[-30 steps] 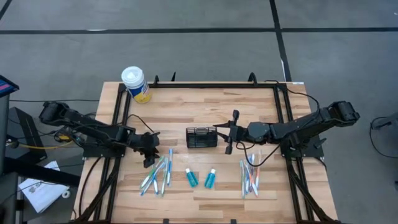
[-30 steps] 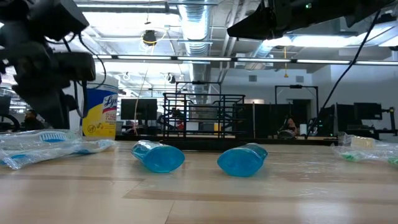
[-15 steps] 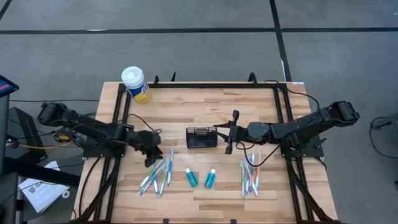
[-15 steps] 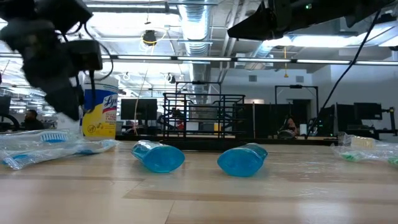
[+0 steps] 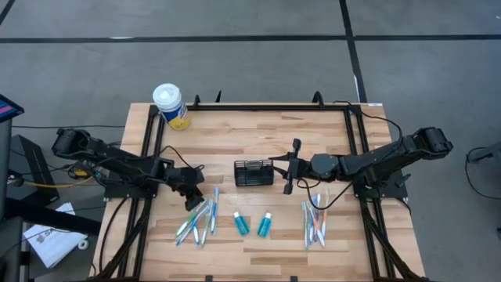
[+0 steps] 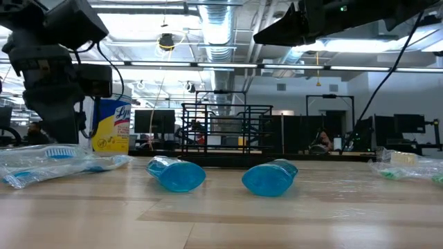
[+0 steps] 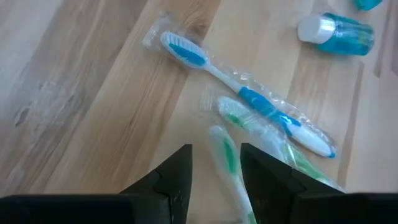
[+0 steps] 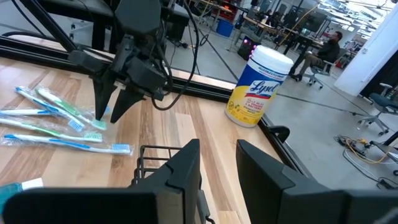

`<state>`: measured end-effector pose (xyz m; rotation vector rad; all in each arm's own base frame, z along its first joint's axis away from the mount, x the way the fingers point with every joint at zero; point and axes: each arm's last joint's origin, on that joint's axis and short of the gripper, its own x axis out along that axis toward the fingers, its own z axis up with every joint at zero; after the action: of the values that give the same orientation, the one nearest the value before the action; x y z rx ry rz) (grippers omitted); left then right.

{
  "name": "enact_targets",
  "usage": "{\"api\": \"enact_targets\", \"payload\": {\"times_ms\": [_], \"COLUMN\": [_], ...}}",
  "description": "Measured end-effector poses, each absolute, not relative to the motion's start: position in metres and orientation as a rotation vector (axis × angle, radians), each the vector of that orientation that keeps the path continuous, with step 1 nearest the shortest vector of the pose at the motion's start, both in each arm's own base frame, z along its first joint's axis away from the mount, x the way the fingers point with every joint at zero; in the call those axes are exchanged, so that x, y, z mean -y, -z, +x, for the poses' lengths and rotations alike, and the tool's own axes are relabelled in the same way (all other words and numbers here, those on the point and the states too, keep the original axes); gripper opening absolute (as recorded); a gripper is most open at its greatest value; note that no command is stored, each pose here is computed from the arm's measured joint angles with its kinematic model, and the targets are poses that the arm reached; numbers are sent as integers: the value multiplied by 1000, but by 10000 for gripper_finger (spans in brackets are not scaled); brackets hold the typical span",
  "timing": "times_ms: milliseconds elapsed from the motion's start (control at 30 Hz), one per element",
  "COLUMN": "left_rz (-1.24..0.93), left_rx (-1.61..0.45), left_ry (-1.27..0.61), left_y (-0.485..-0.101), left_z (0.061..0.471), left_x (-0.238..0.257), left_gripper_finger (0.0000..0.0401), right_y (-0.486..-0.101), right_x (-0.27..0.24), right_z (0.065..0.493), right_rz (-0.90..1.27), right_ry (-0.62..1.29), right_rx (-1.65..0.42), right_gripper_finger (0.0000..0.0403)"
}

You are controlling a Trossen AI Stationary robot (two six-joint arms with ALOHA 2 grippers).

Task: Pick & Place toothbrushing station
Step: Put the green toothbrush into the of mesh

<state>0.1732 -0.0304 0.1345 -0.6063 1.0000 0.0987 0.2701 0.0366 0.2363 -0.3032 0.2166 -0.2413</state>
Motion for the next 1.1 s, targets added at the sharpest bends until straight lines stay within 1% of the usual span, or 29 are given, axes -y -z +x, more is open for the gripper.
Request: {"api": "enact_targets", "payload": {"times_ms": [167, 500, 700, 733, 800, 900, 933, 1100], "left_rz": [-626, -646, -619, -607, -579, -534, -520, -465], "left_rx": [-958, -956, -1045, -1050, -1062, -1037, -1015, -833], "left_ry": [-63, -77, -133, -139, -145, -148, -152, -104], "left_y": [-137, -137, -121, -119, -115, -119, -123, -155], "left_z": [178, 179, 181, 182, 183, 185, 185, 187], "left_x": [32, 32, 31, 31, 31, 31, 30, 25], "left_gripper_finger": [131, 131, 128, 120, 93, 26, 17, 3], "right_y": [-236, -233, -233, -233, -233, -234, -234, -235], "right_x": [-35, -28, -28, -28, -28, -28, -28, -28], "right_z": [270, 270, 270, 270, 271, 271, 271, 271], "right_rz": [-304, -300, -284, -283, -283, -281, -278, -276], "right_ry": [246, 270, 269, 270, 270, 270, 271, 271], "right_rx": [-219, -254, -252, -250, -247, -244, -240, -233], "right_gripper_finger": [95, 95, 95, 95, 95, 95, 95, 93]}}
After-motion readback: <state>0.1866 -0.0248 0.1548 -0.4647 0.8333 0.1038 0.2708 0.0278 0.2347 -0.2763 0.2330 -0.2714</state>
